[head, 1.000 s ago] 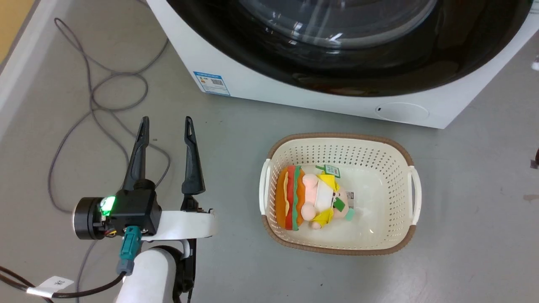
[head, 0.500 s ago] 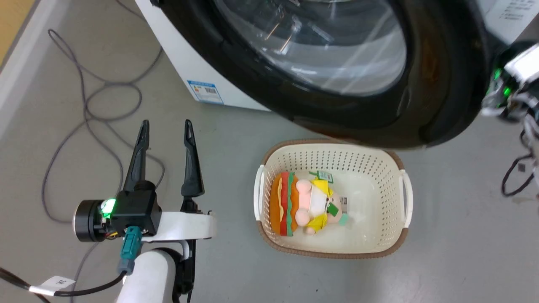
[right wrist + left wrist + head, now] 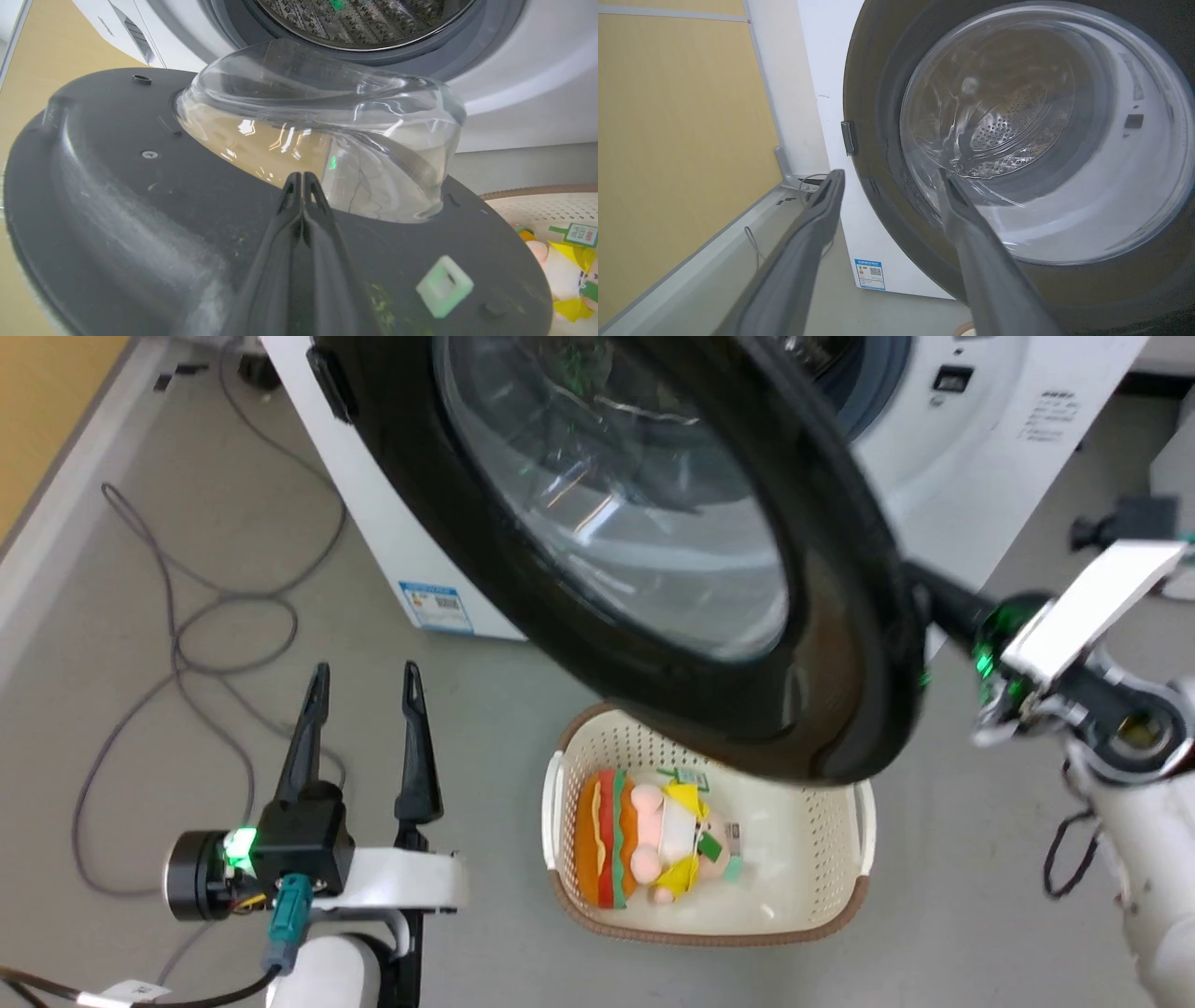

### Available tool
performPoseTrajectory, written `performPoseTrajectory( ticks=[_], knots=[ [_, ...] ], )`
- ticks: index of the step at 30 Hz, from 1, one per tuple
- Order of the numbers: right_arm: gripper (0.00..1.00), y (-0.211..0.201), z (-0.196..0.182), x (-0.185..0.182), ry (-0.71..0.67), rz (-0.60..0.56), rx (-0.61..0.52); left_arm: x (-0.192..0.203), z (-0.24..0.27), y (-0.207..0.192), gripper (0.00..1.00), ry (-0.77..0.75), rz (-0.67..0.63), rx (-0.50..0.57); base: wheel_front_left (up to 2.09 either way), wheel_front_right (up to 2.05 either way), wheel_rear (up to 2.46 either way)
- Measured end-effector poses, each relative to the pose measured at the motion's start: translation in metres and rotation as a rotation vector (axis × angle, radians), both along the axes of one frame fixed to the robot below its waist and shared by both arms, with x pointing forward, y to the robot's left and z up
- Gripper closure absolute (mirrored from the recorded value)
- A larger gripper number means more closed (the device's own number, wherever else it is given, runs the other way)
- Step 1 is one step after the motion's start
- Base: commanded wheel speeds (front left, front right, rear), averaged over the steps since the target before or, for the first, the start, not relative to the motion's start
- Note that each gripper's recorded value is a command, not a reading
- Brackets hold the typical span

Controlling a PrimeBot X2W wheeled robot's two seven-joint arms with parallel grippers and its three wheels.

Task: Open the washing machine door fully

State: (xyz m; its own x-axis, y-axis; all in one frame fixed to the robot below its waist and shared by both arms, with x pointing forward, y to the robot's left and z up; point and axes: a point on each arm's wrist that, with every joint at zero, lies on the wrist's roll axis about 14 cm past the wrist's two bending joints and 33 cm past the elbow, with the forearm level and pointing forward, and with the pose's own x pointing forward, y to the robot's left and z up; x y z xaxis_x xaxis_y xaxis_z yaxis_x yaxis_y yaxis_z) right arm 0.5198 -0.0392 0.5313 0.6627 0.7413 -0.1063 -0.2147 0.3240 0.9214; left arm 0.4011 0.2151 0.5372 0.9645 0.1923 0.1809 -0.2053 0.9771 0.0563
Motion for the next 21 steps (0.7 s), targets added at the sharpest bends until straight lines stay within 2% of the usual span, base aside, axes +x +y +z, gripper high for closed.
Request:
performPoseTrajectory(
  ticks=[21],
  knots=[
    [1.00,0.079,-0.001,-0.133,-0.001,0.321,0.022,-0.037,0.000,0.003,0.00,0.010,0.001,0.005,0.00,0.00,0.00]
  ],
)
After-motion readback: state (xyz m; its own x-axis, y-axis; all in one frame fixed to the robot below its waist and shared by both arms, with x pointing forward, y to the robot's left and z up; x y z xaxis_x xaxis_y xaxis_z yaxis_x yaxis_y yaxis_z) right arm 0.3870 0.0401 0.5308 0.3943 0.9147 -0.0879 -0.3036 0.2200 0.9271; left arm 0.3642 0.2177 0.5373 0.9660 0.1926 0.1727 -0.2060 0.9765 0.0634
